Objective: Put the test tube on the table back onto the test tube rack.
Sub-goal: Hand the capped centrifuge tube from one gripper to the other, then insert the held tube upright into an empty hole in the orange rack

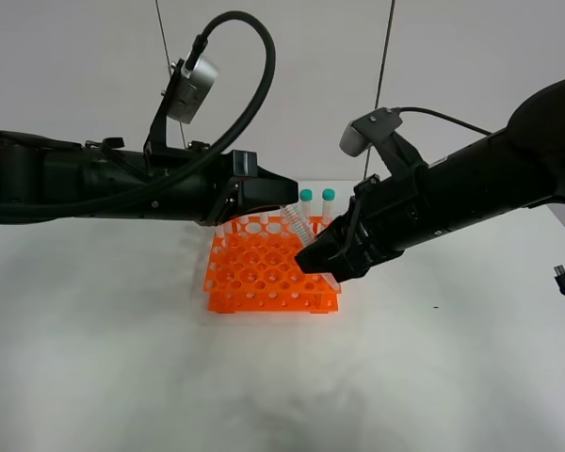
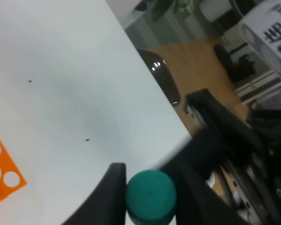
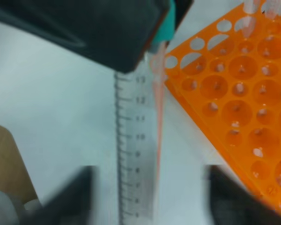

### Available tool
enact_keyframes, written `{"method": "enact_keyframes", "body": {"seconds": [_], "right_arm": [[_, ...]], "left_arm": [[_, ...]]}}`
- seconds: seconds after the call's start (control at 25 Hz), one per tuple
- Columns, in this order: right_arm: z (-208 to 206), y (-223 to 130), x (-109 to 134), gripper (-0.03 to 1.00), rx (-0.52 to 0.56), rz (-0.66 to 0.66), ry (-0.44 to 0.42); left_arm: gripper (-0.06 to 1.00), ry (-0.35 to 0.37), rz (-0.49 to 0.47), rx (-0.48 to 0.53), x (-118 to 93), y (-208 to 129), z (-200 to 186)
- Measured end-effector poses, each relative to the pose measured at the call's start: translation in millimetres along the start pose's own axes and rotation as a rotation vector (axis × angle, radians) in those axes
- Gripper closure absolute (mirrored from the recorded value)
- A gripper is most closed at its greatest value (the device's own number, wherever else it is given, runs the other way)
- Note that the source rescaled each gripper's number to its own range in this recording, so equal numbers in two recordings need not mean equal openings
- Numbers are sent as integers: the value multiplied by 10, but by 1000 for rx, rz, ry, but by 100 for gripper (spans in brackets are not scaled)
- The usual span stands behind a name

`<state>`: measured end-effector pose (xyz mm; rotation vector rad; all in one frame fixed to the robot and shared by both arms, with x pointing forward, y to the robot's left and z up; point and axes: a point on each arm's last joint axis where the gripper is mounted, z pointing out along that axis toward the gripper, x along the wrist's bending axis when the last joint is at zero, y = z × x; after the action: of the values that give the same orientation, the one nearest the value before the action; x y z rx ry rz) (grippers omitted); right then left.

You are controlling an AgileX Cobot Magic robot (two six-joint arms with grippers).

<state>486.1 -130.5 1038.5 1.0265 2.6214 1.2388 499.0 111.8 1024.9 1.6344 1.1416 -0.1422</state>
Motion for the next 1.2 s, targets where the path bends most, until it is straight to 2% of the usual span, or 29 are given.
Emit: {"method": "enact_keyframes", "body": {"seconds": [0.04, 0.08, 0.2, 0.4, 0.56, 0.76, 1.0, 1.12, 1.2], "right_arm": [[0, 0, 0, 18, 0, 0, 0], [-3, 5, 2, 10, 2, 1, 2], [-51, 83, 19, 0, 18, 10, 12], [-319, 333, 73, -3, 106, 7, -12], [-579, 477, 3, -3, 187, 27, -163], [-842, 432, -421, -3, 185, 243, -383], [-1295, 160, -1020, -3, 152, 529, -571], [-1505, -23, -1203, -3, 189, 622, -629], [-1578, -106, -1242, -3, 225, 656, -636]], "left_arm": [[94, -1, 0, 0, -1, 0, 0], [94, -1, 0, 0, -1, 0, 0], [94, -3, 0, 1, -3, -1, 0], [94, -6, 0, 2, -5, -2, 0], [94, -7, -7, 3, -6, -2, 0], [94, -8, -8, 3, -7, -3, 0], [94, -8, -8, 3, -7, -3, 0], [94, -8, -8, 3, -7, -3, 0], [94, -8, -8, 3, -7, -3, 0]]}}
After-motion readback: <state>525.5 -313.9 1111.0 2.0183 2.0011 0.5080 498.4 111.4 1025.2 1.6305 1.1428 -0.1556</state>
